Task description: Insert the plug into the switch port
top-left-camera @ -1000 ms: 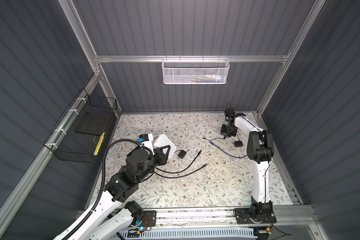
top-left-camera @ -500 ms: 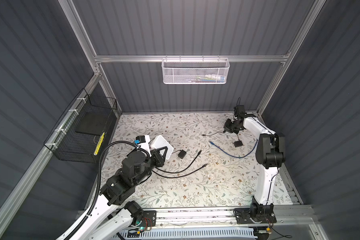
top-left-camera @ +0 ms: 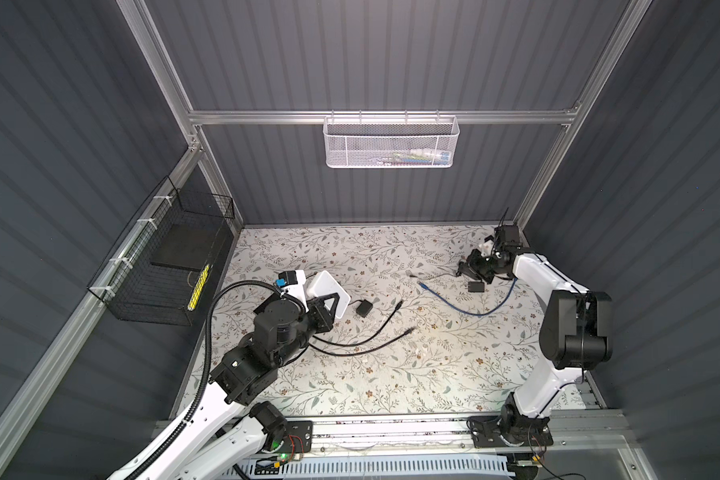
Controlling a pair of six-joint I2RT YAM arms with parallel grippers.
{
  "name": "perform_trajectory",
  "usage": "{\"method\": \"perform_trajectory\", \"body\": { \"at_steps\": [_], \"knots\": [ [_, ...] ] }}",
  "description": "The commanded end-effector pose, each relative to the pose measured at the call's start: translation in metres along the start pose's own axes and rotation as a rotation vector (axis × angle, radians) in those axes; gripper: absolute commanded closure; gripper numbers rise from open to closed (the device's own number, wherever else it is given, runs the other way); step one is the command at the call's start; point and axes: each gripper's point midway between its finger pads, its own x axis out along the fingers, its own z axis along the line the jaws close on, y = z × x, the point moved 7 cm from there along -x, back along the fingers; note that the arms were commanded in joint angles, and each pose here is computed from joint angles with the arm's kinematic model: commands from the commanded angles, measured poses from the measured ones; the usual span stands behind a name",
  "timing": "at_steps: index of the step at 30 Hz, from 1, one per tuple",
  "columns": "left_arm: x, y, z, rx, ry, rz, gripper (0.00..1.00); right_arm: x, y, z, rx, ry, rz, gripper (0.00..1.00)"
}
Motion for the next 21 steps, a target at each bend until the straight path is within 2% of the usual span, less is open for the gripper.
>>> {"method": "perform_trajectory", "body": {
  "at_steps": [1,5,11,19,21],
  "knots": [
    [0.002,-0.005,-0.006,-0.017,0.04,-0.03,1.0,0.005,0.013,-0.01,-0.015,-0.042,0.048,1.0],
    [0.005,-0.004,-0.007,-0.015,0.038,-0.018,1.0,0.01,0.021,-0.029,0.013,-0.023,0.047,1.0],
    [0.005,-0.003,-0.006,-0.018,0.036,-0.015,1.0,0.015,0.012,-0.047,0.058,-0.009,0.046,1.0],
    [0.005,-0.002,-0.004,-0.023,0.029,-0.023,1.0,0.022,0.008,-0.067,0.052,0.126,0.063,1.0],
    [0.006,-0.002,-0.003,-0.02,0.026,-0.019,1.0,0.022,0.008,-0.069,0.048,0.153,0.056,0.96]
  ]
}}
